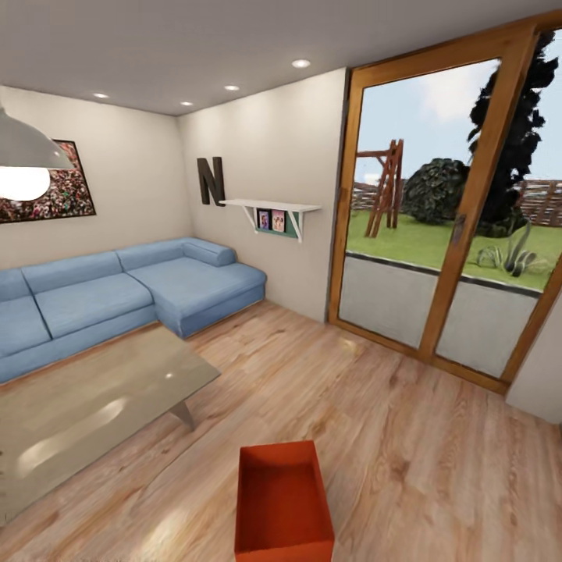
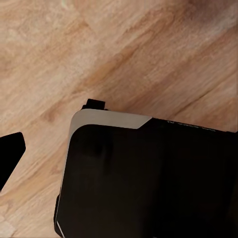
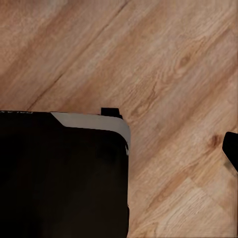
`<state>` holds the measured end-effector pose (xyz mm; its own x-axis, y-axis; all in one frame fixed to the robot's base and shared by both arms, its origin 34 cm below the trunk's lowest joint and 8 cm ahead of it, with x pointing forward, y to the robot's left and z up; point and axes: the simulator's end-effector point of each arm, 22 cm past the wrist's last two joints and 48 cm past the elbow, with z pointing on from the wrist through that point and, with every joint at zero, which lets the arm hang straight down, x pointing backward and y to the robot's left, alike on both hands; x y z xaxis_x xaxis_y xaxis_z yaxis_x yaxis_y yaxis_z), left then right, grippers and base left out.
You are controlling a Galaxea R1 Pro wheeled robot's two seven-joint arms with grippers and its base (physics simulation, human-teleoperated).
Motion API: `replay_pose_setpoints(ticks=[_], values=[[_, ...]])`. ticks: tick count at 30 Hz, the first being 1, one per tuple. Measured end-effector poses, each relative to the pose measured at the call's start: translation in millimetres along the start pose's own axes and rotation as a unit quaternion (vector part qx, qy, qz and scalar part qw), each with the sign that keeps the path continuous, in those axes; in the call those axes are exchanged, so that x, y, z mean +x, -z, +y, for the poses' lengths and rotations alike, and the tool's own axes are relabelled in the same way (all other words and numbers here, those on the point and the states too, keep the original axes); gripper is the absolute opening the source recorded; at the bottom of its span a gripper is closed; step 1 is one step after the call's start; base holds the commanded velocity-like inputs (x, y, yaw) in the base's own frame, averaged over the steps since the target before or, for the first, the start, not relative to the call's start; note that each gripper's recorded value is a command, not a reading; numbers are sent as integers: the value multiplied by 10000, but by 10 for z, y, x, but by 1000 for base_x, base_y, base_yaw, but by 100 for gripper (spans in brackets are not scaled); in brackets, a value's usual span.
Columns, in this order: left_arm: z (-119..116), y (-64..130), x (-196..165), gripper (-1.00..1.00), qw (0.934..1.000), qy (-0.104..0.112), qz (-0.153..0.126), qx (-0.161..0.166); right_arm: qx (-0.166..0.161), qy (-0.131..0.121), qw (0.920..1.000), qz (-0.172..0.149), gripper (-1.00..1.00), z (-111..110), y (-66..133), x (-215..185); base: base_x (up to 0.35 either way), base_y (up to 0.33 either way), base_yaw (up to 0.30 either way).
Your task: Move the two storage containers from the living room to the garage. In the garage, place one container on the floor and stack the other container on top of it (either order is fine).
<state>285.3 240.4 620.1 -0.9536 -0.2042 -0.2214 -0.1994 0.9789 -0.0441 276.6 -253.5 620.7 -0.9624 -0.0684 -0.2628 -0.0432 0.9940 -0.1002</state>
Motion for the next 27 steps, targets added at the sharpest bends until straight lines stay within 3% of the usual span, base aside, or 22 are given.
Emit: replay_pose_setpoints(ticks=[13,21,27], values=[[0,0,-1,100,10000,0,-2,0,4,-5,10000,-1,100,-6,-1,0,191,0,250],[-4,0,-2,100,10000,0,-4,2,19,-16,10000,2,100,-27,-3,3,168,0,26],[-6,-1,-3,100,10000,-1,-3,3,15,-48,10000,7,100,-26,-4,5,24,0,-205]])
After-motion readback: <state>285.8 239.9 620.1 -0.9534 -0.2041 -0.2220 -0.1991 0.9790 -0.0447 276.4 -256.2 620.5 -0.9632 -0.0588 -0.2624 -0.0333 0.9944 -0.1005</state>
